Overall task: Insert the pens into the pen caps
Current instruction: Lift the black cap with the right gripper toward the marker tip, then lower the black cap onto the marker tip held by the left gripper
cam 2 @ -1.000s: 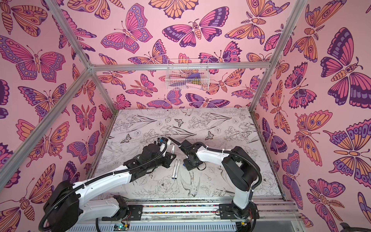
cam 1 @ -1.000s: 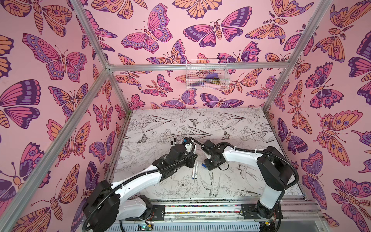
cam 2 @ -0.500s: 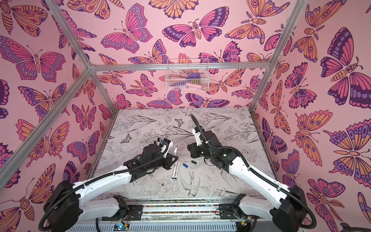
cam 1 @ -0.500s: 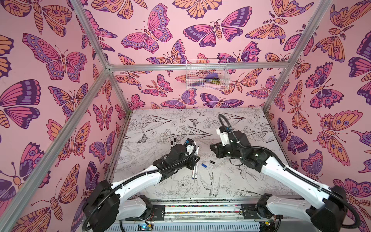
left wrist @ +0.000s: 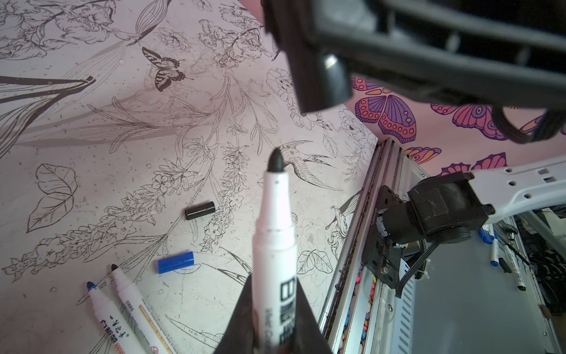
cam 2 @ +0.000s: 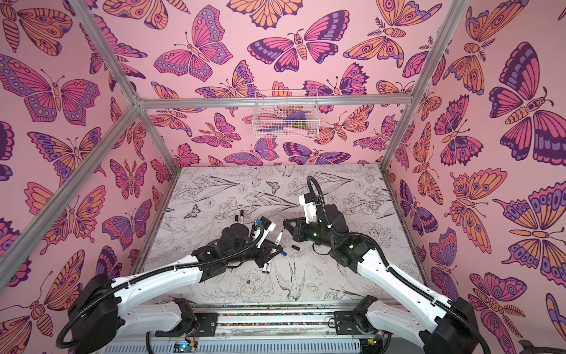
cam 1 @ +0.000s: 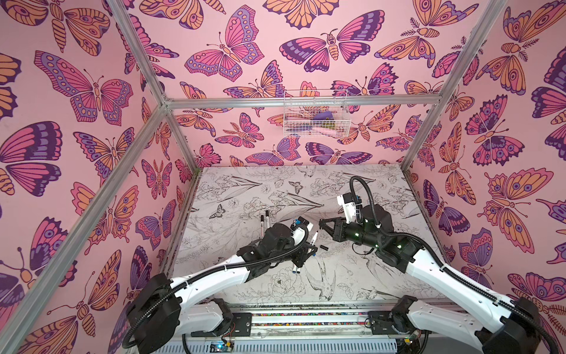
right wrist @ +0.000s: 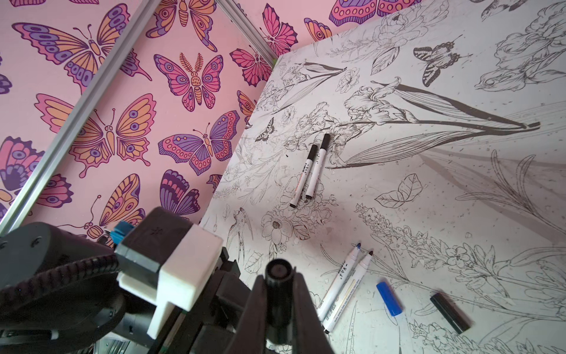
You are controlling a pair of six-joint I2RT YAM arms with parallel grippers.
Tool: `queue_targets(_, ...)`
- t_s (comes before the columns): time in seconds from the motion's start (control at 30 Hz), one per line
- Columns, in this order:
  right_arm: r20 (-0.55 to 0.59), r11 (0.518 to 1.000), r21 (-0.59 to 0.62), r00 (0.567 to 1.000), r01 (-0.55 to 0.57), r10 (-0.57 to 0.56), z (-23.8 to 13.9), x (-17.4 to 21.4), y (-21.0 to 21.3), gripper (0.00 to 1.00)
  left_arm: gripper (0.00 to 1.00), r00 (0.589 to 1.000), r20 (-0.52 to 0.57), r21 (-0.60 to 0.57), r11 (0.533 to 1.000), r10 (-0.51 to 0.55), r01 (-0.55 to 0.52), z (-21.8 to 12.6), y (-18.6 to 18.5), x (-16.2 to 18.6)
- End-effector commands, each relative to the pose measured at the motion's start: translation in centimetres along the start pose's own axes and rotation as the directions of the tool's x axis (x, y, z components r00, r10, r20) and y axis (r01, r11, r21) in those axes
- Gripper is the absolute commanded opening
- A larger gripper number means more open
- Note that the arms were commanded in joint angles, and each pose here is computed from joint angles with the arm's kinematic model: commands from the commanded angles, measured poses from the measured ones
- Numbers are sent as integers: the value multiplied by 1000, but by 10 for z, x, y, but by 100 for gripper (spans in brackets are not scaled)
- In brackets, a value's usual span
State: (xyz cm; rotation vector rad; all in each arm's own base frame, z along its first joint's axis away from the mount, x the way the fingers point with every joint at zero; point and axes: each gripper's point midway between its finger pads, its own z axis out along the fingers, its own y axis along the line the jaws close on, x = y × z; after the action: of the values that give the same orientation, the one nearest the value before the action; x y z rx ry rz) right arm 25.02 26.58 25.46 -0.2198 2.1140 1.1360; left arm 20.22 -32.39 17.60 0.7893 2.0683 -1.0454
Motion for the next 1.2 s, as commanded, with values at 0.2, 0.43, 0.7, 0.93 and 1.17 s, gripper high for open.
queue_targets(0.2, 5, 999, -41, 1000, -3, 3, 4, -4, 6, 0, 0, 998, 39, 45, 998, 50, -52, -2, -15, -15)
queue_targets(0.43, -13, 999, -33, 1000, -3, 2, 9, -1, 2, 0, 0, 998, 46, 46, 997, 53, -55, -4, -16, -15)
queue_targets(0.7, -59, 996, -91, 998, -15, 10, 13, 8, 10, 0, 0, 997, 56, 20, 999, 45, -47, -4, -11, -17)
queue_targets(0.93, -37, 995, -101, 999, -18, 14, 3, 7, 14, 0, 0, 995, 96, -6, 999, 39, -39, -7, -7, -23)
queue_targets(1.17, -37, 995, -98, 999, -18, 14, -2, 12, 11, 0, 0, 986, 160, -25, 999, 39, -35, -12, -3, -38)
